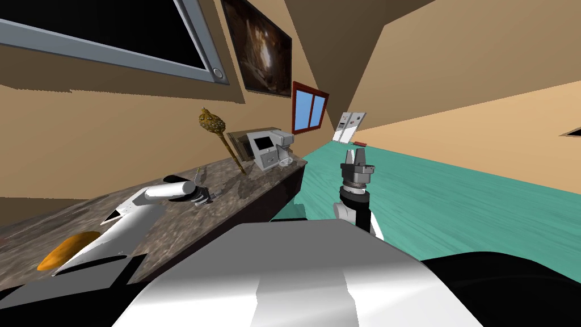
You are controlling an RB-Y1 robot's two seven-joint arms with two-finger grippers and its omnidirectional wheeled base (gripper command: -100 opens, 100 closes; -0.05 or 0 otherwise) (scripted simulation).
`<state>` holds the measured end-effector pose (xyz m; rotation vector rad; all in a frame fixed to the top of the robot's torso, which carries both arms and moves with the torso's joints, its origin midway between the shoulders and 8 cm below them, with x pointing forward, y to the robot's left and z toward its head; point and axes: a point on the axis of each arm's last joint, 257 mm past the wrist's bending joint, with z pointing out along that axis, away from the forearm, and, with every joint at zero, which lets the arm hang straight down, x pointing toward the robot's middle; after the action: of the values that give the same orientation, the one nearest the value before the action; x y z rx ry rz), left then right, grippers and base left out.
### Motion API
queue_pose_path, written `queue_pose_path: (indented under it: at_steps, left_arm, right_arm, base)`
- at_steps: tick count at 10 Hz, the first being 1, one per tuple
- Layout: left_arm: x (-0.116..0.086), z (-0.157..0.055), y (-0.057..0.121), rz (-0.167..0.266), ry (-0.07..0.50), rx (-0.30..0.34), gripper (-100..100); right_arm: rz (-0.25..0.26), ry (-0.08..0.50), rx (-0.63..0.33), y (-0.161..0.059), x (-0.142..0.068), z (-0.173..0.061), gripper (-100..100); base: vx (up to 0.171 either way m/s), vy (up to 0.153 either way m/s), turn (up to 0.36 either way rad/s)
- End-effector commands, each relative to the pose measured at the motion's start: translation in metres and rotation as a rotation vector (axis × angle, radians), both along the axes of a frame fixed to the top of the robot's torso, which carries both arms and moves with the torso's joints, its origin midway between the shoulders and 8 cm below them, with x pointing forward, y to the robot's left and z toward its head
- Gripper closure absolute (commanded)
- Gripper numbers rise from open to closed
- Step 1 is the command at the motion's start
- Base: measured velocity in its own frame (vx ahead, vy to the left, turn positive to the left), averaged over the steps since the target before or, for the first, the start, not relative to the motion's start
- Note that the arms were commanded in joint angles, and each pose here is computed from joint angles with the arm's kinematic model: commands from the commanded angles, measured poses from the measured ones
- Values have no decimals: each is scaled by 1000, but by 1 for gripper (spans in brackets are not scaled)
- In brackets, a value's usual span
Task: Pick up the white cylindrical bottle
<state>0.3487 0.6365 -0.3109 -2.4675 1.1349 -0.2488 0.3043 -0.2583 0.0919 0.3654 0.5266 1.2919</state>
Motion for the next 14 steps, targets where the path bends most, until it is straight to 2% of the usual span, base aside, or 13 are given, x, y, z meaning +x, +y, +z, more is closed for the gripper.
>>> queue_pose_path:
  at_steps: [1, 2, 3, 11, 12, 13, 14]
  left_arm:
    - [0, 0, 0, 0, 0, 0, 0]
    - [-2, -3, 11, 32, -4, 3, -100]
    - [-3, -3, 11, 33, -3, 2, -100]
    - [-18, -21, 49, 161, -1, 2, -100]
    - [-16, -19, 47, 152, -2, 1, -100]
    - [-16, -19, 48, 153, -3, 2, 100]
    - [-17, -19, 48, 153, -2, 1, 100]
  right_arm:
    - [0, 0, 0, 0, 0, 0, 0]
    - [0, 0, 0, 0, 0, 0, 0]
    - [0, 0, 0, 0, 0, 0, 0]
    - [0, 0, 0, 0, 0, 0, 0]
    - [0, 0, 0, 0, 0, 0, 0]
    - [0, 0, 0, 0, 0, 0, 0]
    - [0, 0, 0, 0, 0, 0, 0]
  base:
    - [0, 0, 0]
    - [-58, 14, -220]
    - [-69, 17, -146]
    - [-78, 15, -154]
    - [-36, 4, -30]
    - [-7, 0, 6]
    - [0, 0, 0]
